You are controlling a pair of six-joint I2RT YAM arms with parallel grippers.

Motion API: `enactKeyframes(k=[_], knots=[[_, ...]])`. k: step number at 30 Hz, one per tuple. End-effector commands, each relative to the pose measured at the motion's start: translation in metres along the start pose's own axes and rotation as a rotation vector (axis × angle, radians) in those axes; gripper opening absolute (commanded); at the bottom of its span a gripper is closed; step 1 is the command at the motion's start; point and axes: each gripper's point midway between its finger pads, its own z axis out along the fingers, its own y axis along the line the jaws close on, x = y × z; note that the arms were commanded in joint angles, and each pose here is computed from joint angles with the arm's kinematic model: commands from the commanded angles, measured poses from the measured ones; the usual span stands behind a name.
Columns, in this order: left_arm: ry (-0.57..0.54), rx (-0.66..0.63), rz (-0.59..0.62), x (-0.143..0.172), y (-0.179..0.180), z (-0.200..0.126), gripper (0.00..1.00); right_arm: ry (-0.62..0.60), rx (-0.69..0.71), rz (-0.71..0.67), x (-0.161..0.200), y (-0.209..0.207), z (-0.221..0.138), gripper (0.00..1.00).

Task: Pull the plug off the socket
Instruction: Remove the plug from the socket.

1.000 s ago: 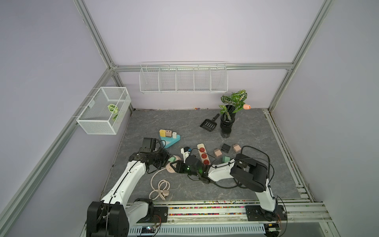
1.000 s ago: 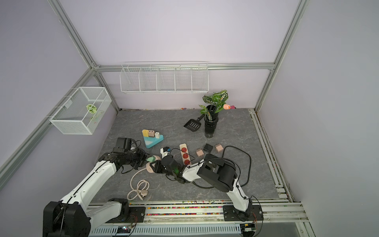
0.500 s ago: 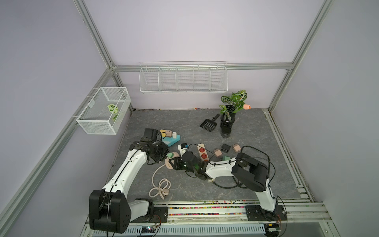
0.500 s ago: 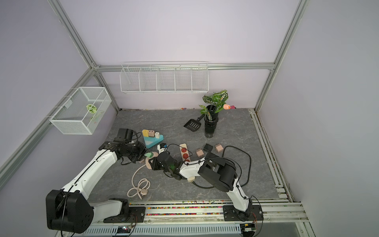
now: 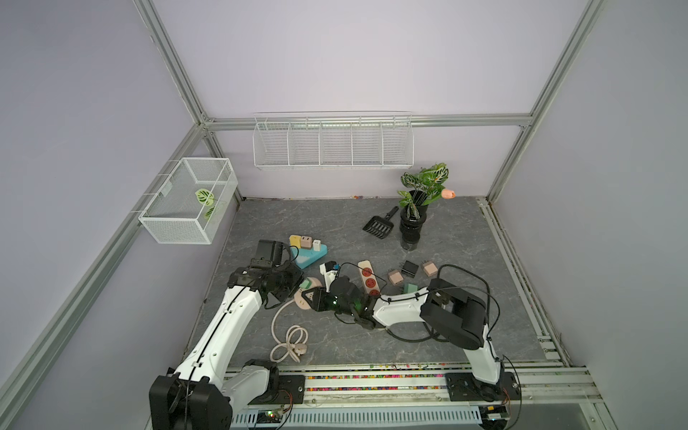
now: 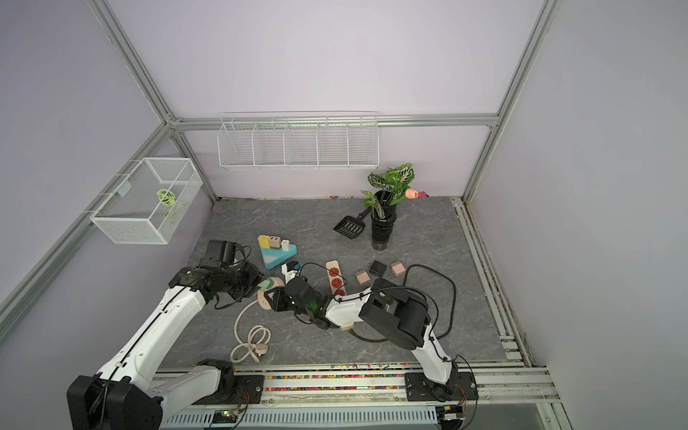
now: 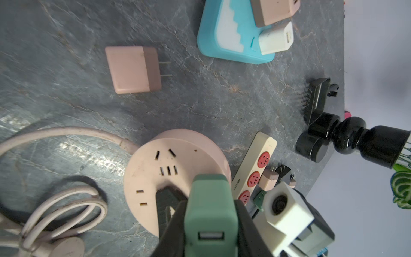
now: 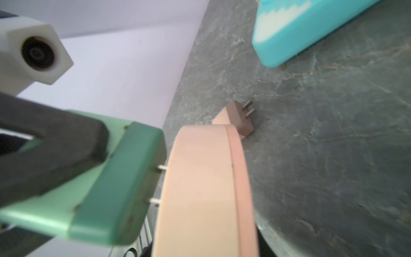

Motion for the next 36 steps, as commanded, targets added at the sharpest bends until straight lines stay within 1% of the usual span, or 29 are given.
enactKeyframes(k=[1,3,5,7,9,13,15,18,20,22,23,24,25,26,27,28,29,31,32,34,36], knots=[[-0.305,-0.012,0.035,-0.052,-0.002,-0.034,0.0,0.117,0.486,0.115,0.048,-0.152,-0.033,0.0],[-0.271,0.008,0.014,-0.04,0.011,-0.017,0.0,0.116,0.483,0.124,0.047,-0.151,-0.033,0.0],[-0.241,0.001,0.0,-0.034,0.02,-0.004,0.0,0.114,0.465,0.133,0.046,-0.148,-0.031,0.0],[-0.234,-0.013,0.001,-0.033,0.023,-0.001,0.0,0.107,0.468,0.143,0.047,-0.148,-0.03,0.0],[-0.249,-0.003,0.008,-0.036,0.018,-0.005,0.0,0.108,0.47,0.155,0.047,-0.148,-0.029,0.0],[-0.337,-0.005,0.051,-0.054,0.002,-0.031,0.0,0.092,0.489,0.205,0.047,-0.155,-0.031,0.0],[-0.374,-0.016,0.078,-0.062,-0.006,-0.043,0.0,0.09,0.511,0.194,0.046,-0.158,-0.034,0.0],[-0.401,-0.012,0.108,-0.071,-0.015,-0.041,0.0,0.091,0.512,0.17,0.045,-0.157,-0.035,0.0],[-0.36,-0.012,0.101,-0.069,-0.015,-0.031,0.0,0.091,0.488,0.184,0.045,-0.154,-0.033,0.0],[-0.27,-0.018,0.051,-0.054,-0.007,-0.016,0.0,0.086,0.477,0.218,0.045,-0.154,-0.032,0.0],[-0.225,0.0,0.022,-0.043,-0.003,-0.008,0.0,0.083,0.447,0.229,0.042,-0.15,-0.029,0.0],[-0.196,0.014,-0.012,-0.034,0.006,0.001,0.0,0.087,0.438,0.221,0.04,-0.147,-0.027,0.0],[-0.186,0.026,-0.032,-0.029,0.013,0.005,0.0,0.091,0.445,0.184,0.035,-0.143,-0.026,0.0],[-0.196,0.03,-0.038,-0.027,0.019,0.008,0.0,0.105,0.479,0.11,0.031,-0.141,-0.029,0.0],[-0.228,0.003,-0.049,-0.031,0.027,0.008,0.0,0.123,0.522,0.027,0.026,-0.14,-0.034,0.0],[-0.252,-0.021,-0.054,-0.038,0.032,0.006,0.0,0.128,0.564,-0.021,0.022,-0.143,-0.04,0.0],[-0.267,-0.035,-0.051,-0.047,0.032,0.002,0.0,0.133,0.55,-0.068,0.021,-0.141,-0.042,0.0],[-0.285,-0.037,-0.059,-0.066,0.025,-0.007,0.0,0.162,0.529,-0.107,0.026,-0.141,-0.042,0.0],[-0.311,-0.032,-0.044,-0.076,0.017,-0.012,0.0,0.189,0.526,-0.106,0.033,-0.144,-0.041,0.0],[-0.326,-0.008,-0.024,-0.086,-0.002,-0.022,0.0,0.206,0.525,-0.055,0.048,-0.154,-0.039,0.0],[-0.296,0.003,-0.01,-0.087,-0.014,-0.023,0.0,0.165,0.536,0.049,0.056,-0.171,-0.042,0.0]])
